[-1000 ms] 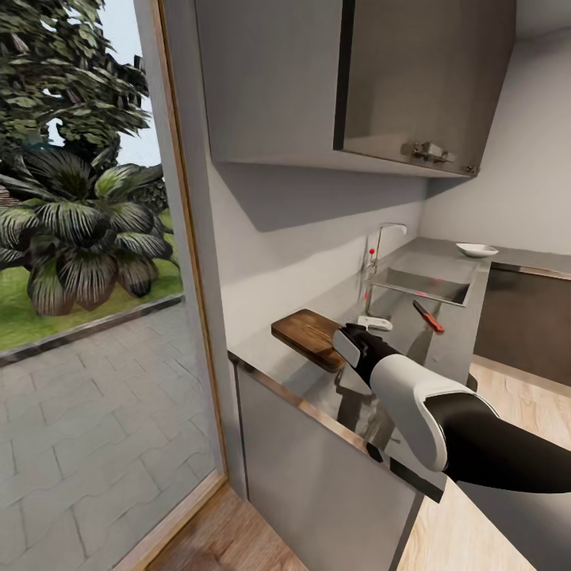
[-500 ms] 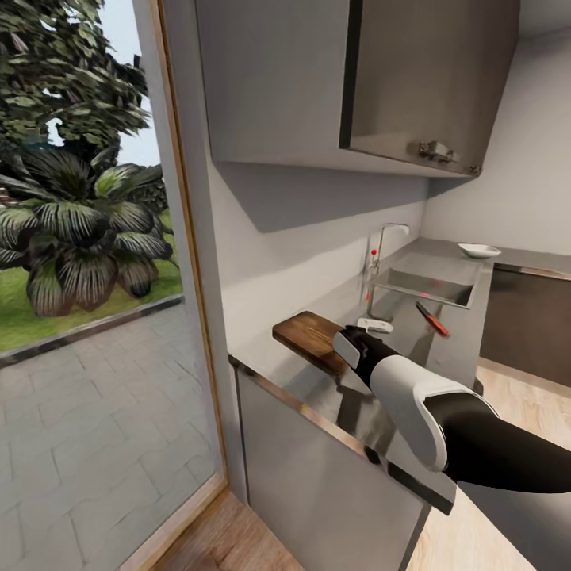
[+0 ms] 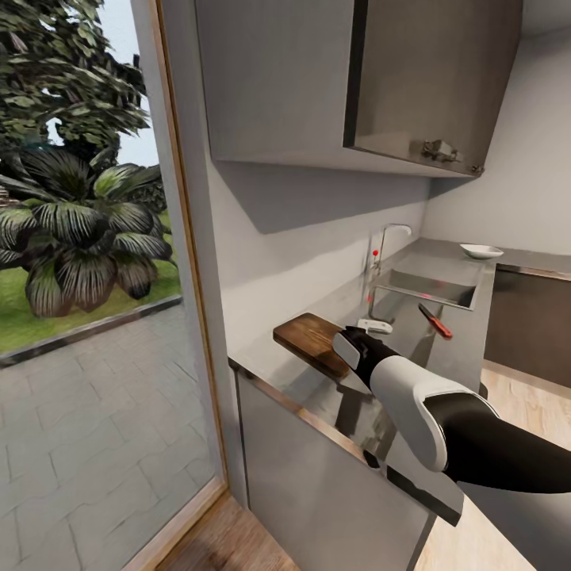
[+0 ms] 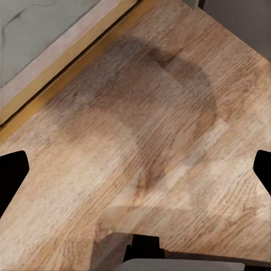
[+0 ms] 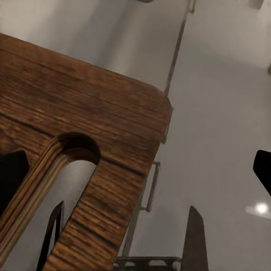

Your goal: In the kitchen, take the Vidalia onion out of the sink, dice it on the chopping board with the paring knife, put the diced onion into the bowl on the countertop, then place both the paring knife and the chopping board into the sink.

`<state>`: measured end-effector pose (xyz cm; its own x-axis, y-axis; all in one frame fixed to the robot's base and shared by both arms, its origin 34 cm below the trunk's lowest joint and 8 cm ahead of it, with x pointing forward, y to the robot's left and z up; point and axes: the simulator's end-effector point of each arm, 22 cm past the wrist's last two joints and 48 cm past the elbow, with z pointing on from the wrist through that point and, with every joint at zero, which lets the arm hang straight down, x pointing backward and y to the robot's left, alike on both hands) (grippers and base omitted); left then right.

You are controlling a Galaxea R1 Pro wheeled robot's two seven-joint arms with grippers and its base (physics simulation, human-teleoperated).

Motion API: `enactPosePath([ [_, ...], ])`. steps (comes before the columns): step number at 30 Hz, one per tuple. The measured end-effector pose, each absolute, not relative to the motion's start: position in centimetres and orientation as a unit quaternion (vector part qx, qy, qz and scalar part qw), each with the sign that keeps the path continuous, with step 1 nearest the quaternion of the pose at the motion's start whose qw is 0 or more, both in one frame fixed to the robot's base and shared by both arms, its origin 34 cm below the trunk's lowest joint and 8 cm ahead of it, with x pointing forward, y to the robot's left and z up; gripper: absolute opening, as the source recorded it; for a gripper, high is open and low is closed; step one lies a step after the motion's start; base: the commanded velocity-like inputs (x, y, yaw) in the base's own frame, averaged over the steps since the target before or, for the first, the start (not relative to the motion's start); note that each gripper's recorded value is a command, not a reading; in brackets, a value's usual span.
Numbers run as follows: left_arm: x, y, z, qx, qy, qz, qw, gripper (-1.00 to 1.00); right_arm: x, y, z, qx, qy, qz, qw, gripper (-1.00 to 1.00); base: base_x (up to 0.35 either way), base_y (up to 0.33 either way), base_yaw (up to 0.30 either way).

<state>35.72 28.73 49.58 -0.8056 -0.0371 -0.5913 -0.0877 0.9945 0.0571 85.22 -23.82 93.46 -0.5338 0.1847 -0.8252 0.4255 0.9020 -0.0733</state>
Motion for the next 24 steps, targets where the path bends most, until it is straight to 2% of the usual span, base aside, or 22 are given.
enactPosePath([
  [24,35.72,28.73,49.58,-0.033,0.949,0.041,0.31,1.0,85.17,-23.83,93.32,0.176,0.866,-0.135,0.449,1.0,-0.018,-0.009,0.0],
])
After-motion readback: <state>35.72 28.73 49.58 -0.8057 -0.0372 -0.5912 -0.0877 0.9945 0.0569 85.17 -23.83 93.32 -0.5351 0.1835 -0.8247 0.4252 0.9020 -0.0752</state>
